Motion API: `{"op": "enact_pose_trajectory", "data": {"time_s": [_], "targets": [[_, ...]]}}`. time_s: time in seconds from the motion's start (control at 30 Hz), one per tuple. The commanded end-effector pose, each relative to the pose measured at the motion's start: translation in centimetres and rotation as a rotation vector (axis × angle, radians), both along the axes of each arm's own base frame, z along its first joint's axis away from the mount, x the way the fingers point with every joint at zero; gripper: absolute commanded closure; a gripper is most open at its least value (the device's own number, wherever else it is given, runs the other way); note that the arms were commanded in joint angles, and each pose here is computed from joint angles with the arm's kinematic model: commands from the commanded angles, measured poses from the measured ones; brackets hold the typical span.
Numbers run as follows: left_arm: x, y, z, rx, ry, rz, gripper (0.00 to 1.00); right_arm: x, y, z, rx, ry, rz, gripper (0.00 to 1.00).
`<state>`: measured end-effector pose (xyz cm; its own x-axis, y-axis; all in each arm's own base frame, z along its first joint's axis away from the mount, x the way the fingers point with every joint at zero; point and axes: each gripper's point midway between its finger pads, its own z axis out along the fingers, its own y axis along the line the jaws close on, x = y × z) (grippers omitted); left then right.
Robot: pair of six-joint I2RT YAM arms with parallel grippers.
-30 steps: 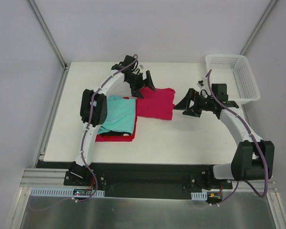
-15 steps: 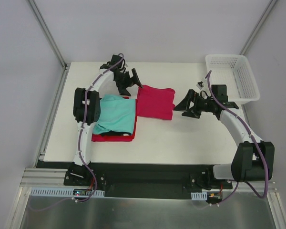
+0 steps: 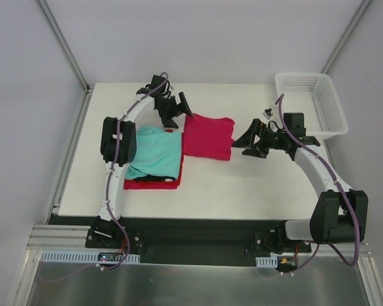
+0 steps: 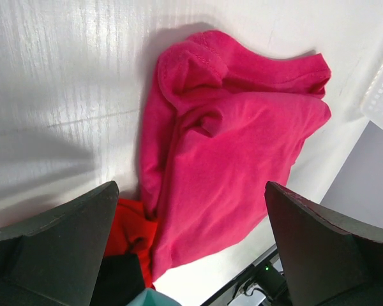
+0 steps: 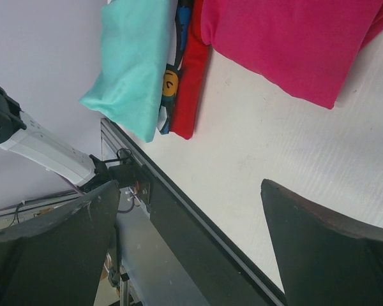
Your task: Fold and stack the t-shirts
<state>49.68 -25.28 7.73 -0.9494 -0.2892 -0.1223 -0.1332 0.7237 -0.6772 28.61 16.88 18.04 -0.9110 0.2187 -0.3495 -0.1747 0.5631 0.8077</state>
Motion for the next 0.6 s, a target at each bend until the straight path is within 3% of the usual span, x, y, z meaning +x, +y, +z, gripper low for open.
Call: {"op": "enact_pose_trajectory", "data": {"time_s": [0.0,0.57], "targets": [[0.5,-0.5,-0.8,-0.003,-0.008,-0.001,0.01,0.2,0.5,3.4,0.047,-0.094,0.023,0.04],[-1.5,-2.9,-3.7,-0.048,0.081,-0.051,0.01,0.5,0.7,3.8,0.064,-0.092,0.015,0.04]]}}
